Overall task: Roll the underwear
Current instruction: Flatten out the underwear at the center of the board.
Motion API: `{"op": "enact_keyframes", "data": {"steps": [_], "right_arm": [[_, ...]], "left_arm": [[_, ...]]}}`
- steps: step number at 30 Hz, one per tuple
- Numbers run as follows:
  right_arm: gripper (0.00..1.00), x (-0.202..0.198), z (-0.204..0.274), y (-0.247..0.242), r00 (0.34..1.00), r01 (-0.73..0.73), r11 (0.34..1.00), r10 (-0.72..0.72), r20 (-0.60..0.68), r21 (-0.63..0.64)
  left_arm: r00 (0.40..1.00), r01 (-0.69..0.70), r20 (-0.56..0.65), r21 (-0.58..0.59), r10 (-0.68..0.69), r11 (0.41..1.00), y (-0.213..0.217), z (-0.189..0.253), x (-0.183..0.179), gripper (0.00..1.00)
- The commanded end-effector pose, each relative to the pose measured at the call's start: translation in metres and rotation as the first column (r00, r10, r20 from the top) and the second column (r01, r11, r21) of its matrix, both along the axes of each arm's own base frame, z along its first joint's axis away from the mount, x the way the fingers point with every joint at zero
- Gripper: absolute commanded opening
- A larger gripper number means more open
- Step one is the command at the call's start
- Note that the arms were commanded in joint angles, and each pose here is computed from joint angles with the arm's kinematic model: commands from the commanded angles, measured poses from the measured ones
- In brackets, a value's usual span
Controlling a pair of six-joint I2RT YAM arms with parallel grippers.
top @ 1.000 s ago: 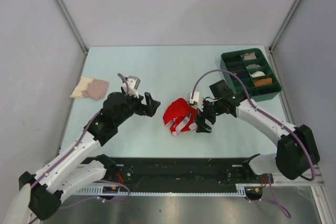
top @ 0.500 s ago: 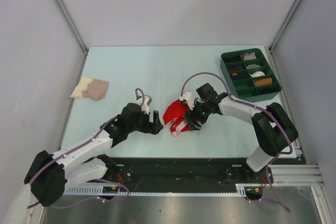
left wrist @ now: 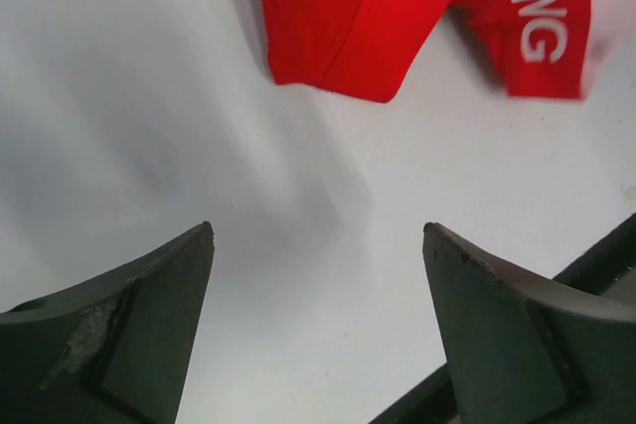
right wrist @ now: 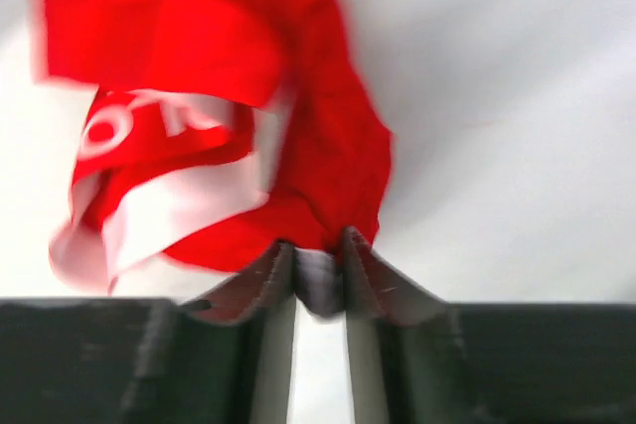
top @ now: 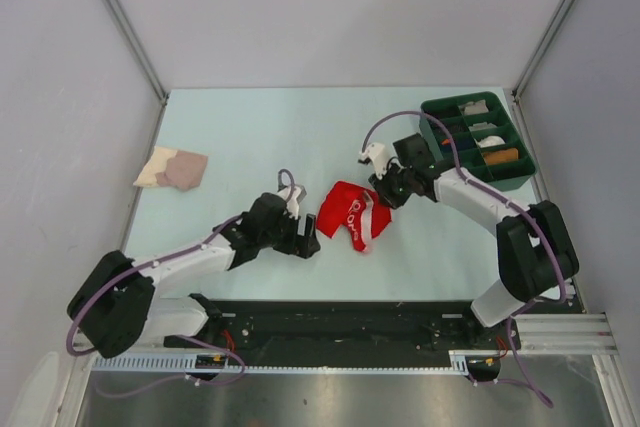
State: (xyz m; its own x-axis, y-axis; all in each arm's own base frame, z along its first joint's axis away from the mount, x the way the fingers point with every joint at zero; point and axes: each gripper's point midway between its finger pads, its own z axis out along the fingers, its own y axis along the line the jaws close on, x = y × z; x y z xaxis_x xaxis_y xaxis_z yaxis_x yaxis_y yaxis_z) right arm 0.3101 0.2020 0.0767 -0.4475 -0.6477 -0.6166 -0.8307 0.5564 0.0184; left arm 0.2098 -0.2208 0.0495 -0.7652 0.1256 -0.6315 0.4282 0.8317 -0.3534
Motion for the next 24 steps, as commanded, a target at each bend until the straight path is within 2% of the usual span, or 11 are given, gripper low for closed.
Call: {"op": "enact_keyframes", "data": {"steps": [1, 2, 5, 8, 10, 16, 18, 24], "right_arm": [[0.41, 0.058, 0.02, -0.019, 0.985, 0.089, 0.995, -0.081, 0.155, -0.039], [0.54, 0.06, 0.02, -0.02, 0.987, 0.086, 0.996, -0.081, 0.139, -0.028], [0.66, 0.048, 0.036, -0.018, 0.994, 0.033, 0.999, -0.036, 0.103, 0.035], [0.74, 0.016, 0.061, -0.014, 0.996, -0.07, 0.99, 0.062, 0.06, 0.126], [0.77, -0.006, 0.071, -0.004, 0.991, -0.131, 0.965, 0.132, 0.011, 0.225], [0.8, -0.045, 0.037, 0.012, 0.942, -0.059, 0.939, 0.165, -0.292, 0.339], [0.85, -0.045, 0.023, 0.014, 0.929, -0.018, 0.944, 0.137, -0.344, 0.329], [0.85, -0.058, -0.007, 0.014, 0.903, 0.011, 0.963, 0.106, -0.417, 0.268]], "left_arm": [[0.992, 0.096, 0.087, 0.003, -0.096, 0.995, -0.03, 0.021, 0.022, 0.9], [0.99, 0.107, 0.087, 0.009, -0.107, 0.994, -0.034, 0.022, 0.023, 0.95], [0.984, 0.143, 0.106, 0.019, -0.144, 0.99, -0.051, 0.03, 0.022, 0.96], [0.983, 0.14, 0.117, 0.03, -0.142, 0.99, -0.063, 0.03, 0.024, 0.96], [0.984, 0.127, 0.114, 0.076, -0.135, 0.989, -0.069, 0.023, 0.028, 0.96], [0.99, 0.073, 0.102, 0.188, -0.093, 0.979, -0.078, 0.008, 0.038, 0.91], [0.994, 0.051, 0.084, 0.238, -0.073, 0.97, -0.075, -0.005, 0.041, 0.88], [0.997, 0.011, 0.069, 0.286, -0.032, 0.958, -0.071, -0.025, 0.045, 0.8]]}}
